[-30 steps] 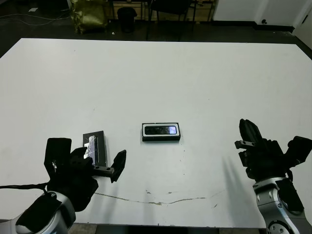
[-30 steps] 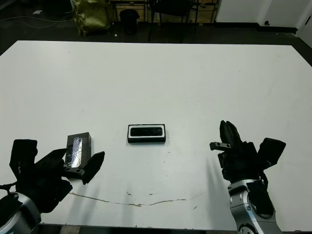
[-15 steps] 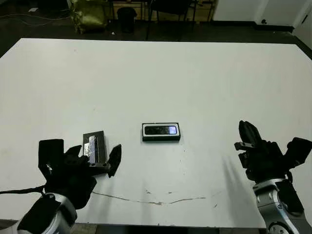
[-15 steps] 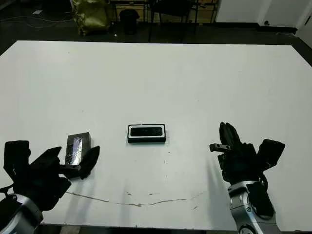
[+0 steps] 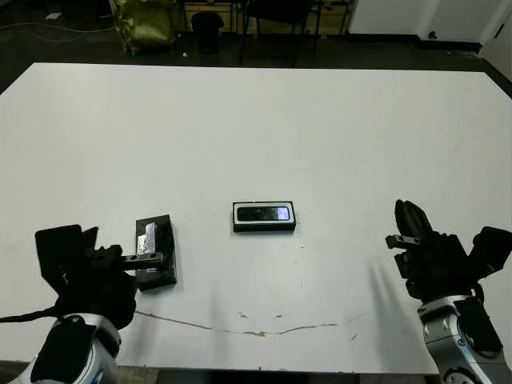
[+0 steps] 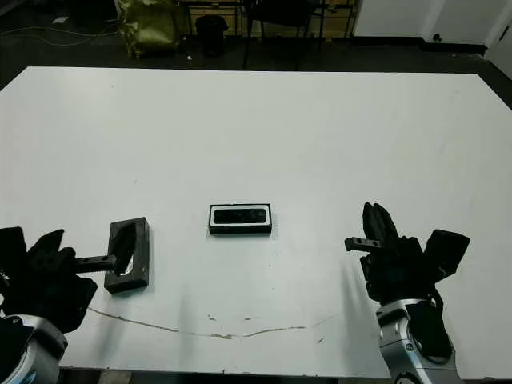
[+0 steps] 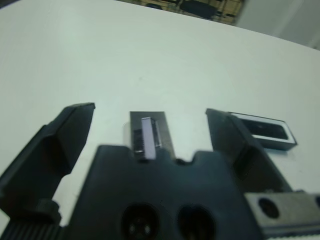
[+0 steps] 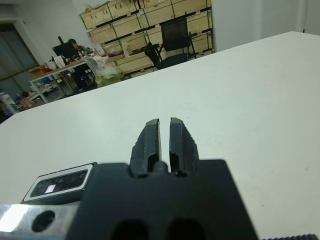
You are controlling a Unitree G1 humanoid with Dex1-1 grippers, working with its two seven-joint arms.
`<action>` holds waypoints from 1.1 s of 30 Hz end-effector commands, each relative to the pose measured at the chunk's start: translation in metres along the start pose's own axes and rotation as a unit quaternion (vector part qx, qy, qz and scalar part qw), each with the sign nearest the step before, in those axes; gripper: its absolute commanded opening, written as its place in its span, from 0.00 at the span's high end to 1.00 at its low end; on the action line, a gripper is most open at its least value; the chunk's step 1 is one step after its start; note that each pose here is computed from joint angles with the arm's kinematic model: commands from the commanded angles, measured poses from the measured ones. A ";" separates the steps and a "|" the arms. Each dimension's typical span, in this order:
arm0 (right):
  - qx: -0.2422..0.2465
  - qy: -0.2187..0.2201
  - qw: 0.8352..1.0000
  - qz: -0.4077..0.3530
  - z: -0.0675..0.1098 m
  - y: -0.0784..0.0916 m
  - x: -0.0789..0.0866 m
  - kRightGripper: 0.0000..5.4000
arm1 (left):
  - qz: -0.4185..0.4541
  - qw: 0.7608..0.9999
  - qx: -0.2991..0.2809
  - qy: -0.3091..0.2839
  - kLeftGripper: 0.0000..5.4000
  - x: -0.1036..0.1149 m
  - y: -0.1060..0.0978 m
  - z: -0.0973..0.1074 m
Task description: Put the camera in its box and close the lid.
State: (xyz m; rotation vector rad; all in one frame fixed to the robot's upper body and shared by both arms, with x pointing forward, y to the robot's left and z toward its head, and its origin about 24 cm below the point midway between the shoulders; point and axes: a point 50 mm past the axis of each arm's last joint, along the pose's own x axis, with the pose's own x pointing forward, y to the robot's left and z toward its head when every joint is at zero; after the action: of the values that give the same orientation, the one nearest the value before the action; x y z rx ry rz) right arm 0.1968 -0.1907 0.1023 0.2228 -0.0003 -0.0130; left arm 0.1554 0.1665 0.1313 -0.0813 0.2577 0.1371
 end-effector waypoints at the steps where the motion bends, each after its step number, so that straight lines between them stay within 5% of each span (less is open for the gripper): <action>1: -0.010 0.012 1.000 -0.009 -0.004 -0.002 -0.002 1.00 | -0.020 0.999 0.035 0.015 0.01 -0.002 0.002 -0.003; 6: -0.013 0.017 1.000 -0.014 -0.004 -0.002 -0.003 1.00 | -0.046 0.996 0.061 0.041 0.01 0.001 0.003 -0.009; 15: -0.017 0.011 1.000 -0.015 -0.005 -0.003 -0.003 1.00 | -0.052 0.997 0.002 0.062 0.01 0.001 -0.008 -0.016; 23: -0.023 0.014 1.000 -0.016 -0.004 -0.001 -0.005 1.00 | -0.048 0.994 0.081 0.047 0.01 0.004 -0.004 -0.017; 33: -0.026 0.011 0.999 -0.017 -0.006 -0.002 -0.004 1.00 | -0.038 0.994 0.088 0.045 0.01 0.004 -0.004 -0.019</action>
State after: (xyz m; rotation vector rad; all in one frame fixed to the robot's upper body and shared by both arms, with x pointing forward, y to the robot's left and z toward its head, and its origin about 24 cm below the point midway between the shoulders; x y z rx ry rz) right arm 0.1942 -0.1894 0.1007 0.1773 0.0038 -0.0321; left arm 0.1563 0.1595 0.1159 0.0456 0.3227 0.0348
